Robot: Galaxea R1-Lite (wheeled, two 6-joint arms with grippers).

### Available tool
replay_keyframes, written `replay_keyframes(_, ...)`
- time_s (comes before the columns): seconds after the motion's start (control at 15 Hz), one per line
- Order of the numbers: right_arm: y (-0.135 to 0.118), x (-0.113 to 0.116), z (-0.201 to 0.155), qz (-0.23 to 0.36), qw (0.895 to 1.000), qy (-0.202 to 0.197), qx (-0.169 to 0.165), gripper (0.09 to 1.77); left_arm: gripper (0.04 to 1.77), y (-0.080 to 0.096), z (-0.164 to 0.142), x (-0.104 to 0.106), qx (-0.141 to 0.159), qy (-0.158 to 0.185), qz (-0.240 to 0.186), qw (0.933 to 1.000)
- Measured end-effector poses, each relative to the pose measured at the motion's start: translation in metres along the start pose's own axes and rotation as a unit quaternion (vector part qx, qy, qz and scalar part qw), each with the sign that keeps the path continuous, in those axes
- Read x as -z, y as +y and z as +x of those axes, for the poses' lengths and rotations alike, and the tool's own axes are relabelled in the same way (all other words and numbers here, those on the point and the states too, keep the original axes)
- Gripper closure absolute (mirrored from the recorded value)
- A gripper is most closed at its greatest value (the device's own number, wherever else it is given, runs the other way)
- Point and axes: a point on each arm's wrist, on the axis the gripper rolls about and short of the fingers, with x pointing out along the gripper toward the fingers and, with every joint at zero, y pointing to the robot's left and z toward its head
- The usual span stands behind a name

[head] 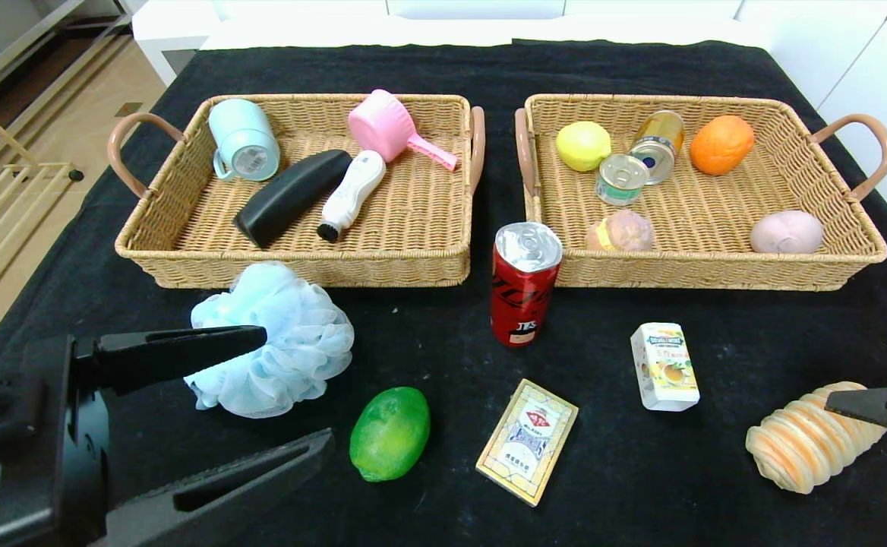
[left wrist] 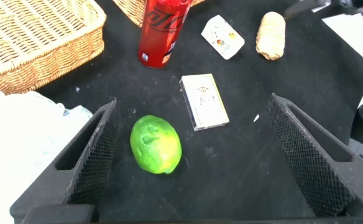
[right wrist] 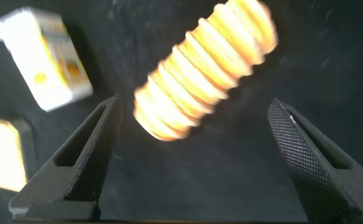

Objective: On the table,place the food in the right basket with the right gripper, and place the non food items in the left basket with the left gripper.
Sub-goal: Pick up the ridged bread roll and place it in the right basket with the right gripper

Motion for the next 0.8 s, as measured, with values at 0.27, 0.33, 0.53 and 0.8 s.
replay_keyframes(0.27,0.012,-0.016,0.018,0.094,0.995,0.023,0.011,0.15,0.09,0.0,-0.002,-0.001,0.0,-0.003,0.001,1.0)
replay_keyframes(0.33,0.011,-0.019,0.02,0.114,0.993,0.036,0.02,0.15,0.09,0.0,-0.002,-0.001,0.0,-0.004,0.001,1.0)
replay_keyframes(0.53,0.01,-0.025,0.023,0.14,0.988,0.056,0.025,0.15,0.09,0.0,-0.002,-0.001,0.0,-0.004,0.001,1.0)
replay_keyframes(0.8,0.011,-0.024,0.033,0.168,0.982,0.089,0.019,0.15,0.09,0.0,-0.002,0.0,0.0,-0.003,0.001,1.0)
